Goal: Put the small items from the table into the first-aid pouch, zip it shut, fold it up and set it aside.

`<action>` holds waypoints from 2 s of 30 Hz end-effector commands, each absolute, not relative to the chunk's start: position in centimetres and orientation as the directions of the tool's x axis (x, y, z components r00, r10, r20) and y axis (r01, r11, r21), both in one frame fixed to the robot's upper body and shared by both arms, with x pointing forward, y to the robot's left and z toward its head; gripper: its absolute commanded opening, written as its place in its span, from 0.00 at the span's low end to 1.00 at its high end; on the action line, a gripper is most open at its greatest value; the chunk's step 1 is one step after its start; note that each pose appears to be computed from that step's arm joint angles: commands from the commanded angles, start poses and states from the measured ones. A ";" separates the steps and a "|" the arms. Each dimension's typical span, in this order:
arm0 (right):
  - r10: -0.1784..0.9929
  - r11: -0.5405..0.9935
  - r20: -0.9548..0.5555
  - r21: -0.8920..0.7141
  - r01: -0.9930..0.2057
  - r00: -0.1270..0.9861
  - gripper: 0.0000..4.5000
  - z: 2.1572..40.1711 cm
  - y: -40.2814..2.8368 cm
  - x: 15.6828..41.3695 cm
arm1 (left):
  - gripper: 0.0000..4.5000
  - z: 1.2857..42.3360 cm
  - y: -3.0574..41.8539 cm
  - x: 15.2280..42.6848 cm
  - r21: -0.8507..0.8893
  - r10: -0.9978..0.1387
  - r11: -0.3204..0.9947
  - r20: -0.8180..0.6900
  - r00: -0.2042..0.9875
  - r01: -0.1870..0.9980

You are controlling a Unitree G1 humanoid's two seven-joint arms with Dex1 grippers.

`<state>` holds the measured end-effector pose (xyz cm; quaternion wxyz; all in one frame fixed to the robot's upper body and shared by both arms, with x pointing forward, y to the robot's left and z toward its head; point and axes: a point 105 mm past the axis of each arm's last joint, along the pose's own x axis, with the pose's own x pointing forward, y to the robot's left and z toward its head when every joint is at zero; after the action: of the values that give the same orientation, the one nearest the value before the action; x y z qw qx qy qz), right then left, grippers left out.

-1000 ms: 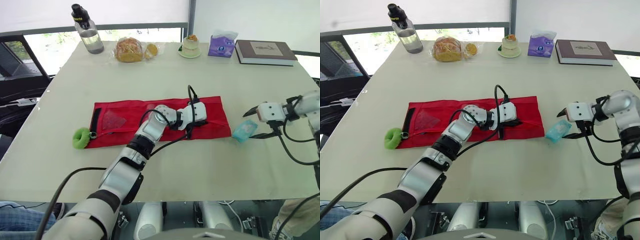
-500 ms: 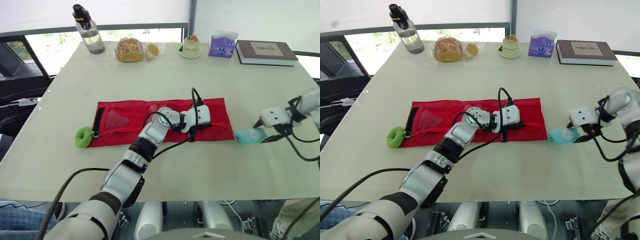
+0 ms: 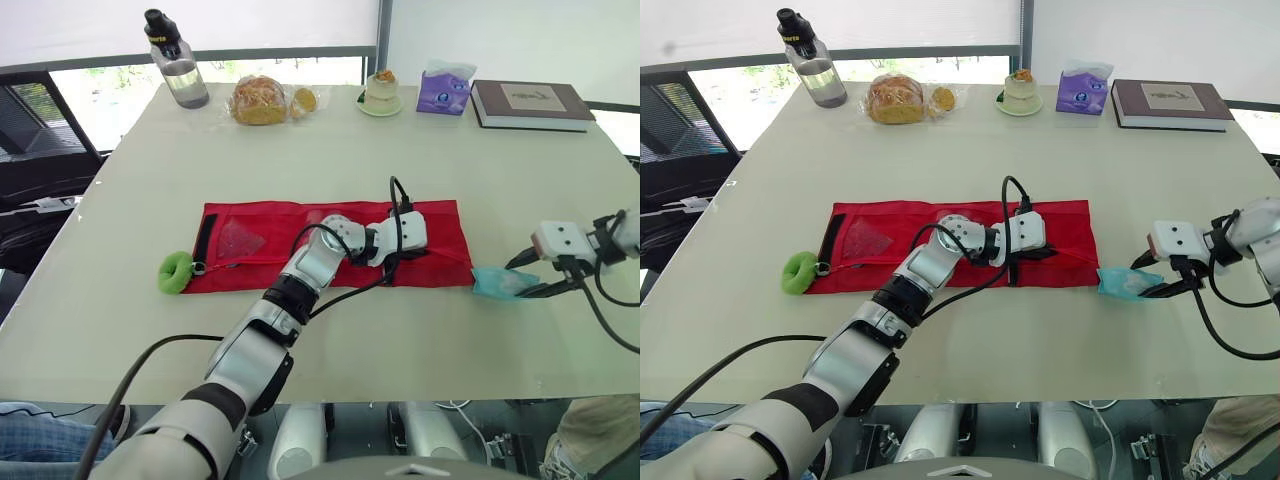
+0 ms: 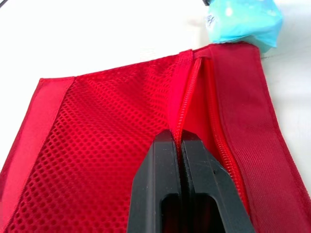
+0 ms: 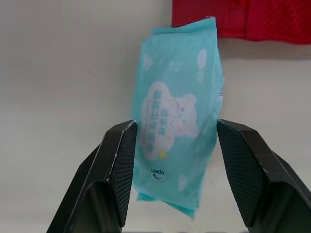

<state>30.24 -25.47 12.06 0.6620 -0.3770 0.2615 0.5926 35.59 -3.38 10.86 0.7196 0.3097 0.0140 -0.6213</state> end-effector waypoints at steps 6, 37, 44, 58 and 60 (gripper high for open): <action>0.622 0.118 -0.734 -0.258 -0.959 0.274 0.55 13.5 -24.9 29.3 | 0.00 11.7 -3.6 35.6 0.444 -0.899 0.034 -0.377 0.221 0.896; 0.539 0.754 -0.560 -0.010 -0.656 0.629 0.01 10.1 -19.0 26.2 | 0.00 13.6 -6.1 33.8 0.383 -0.956 0.028 -0.259 0.137 0.923; 0.453 0.863 -0.579 0.093 -0.497 0.678 0.01 10.5 -18.4 27.7 | 0.00 13.5 -6.6 33.1 0.391 -0.958 -0.005 -0.265 0.108 0.920; 0.416 0.895 -0.397 0.340 -0.290 0.818 0.11 13.1 -15.1 30.6 | 0.00 12.8 -6.8 32.0 0.382 -0.960 -0.044 -0.273 0.067 0.923; 0.417 0.897 -0.403 0.325 -0.298 0.815 0.27 12.9 -14.7 30.1 | 0.00 12.7 -6.8 32.0 0.377 -0.960 -0.043 -0.271 0.066 0.925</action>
<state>30.30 -15.80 11.16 0.9380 0.1367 0.2739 0.1625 33.11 -5.49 11.89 0.7087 0.2383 -0.0131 -0.6639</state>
